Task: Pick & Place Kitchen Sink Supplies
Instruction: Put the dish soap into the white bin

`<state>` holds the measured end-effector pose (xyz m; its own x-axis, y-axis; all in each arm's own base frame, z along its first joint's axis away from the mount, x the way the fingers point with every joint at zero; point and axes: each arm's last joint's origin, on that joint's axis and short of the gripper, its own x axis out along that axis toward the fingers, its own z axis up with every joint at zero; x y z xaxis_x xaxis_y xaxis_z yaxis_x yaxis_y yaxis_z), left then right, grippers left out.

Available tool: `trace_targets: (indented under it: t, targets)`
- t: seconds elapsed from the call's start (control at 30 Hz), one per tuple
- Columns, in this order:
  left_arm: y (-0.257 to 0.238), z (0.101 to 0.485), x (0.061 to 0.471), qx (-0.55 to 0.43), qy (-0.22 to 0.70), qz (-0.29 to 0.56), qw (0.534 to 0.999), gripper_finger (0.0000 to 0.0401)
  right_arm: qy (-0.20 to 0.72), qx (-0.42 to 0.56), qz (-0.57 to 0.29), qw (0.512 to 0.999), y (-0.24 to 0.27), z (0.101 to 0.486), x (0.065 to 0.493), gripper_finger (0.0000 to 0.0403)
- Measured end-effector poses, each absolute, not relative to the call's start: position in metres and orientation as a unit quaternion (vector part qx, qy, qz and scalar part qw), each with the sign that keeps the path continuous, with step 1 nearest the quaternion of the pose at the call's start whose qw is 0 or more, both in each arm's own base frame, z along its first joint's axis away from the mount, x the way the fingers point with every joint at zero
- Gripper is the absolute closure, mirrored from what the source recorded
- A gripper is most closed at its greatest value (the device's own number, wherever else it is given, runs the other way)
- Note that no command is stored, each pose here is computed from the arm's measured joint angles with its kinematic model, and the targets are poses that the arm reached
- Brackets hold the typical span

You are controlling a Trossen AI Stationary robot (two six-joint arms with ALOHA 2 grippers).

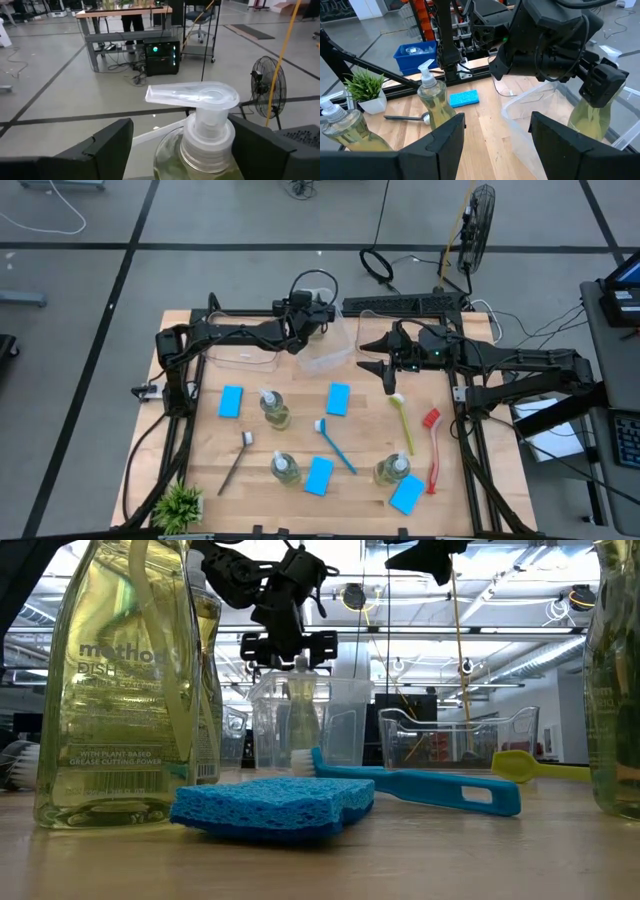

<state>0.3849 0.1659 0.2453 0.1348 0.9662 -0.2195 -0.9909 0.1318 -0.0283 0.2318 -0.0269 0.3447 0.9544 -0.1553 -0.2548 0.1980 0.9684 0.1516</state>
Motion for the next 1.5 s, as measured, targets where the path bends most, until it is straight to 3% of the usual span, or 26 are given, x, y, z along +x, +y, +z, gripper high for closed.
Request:
trace_targets:
  t: [0.2,0.63,1.23,1.5]
  targets:
    - [0.1657,0.2448,0.3856,-0.082,0.082,0.643,0.757,0.0088,0.121,0.088,-0.090,0.985,-0.0269,0.3447,0.2318,0.0190]
    - [0.1660,0.2442,0.3866,-0.075,0.099,0.623,0.772,0.0116,0.121,0.088,-0.090,0.985,-0.0269,0.3448,0.2318,0.0190]
    - [0.1660,0.2450,0.3859,-0.071,0.099,0.627,0.769,0.0242,0.121,0.088,-0.090,0.985,-0.0270,0.3447,0.2318,0.0190]
    - [0.1658,0.2453,0.3859,-0.068,0.102,0.626,0.770,0.0263,0.125,0.088,-0.090,0.984,-0.0270,0.3441,0.2316,0.0190]
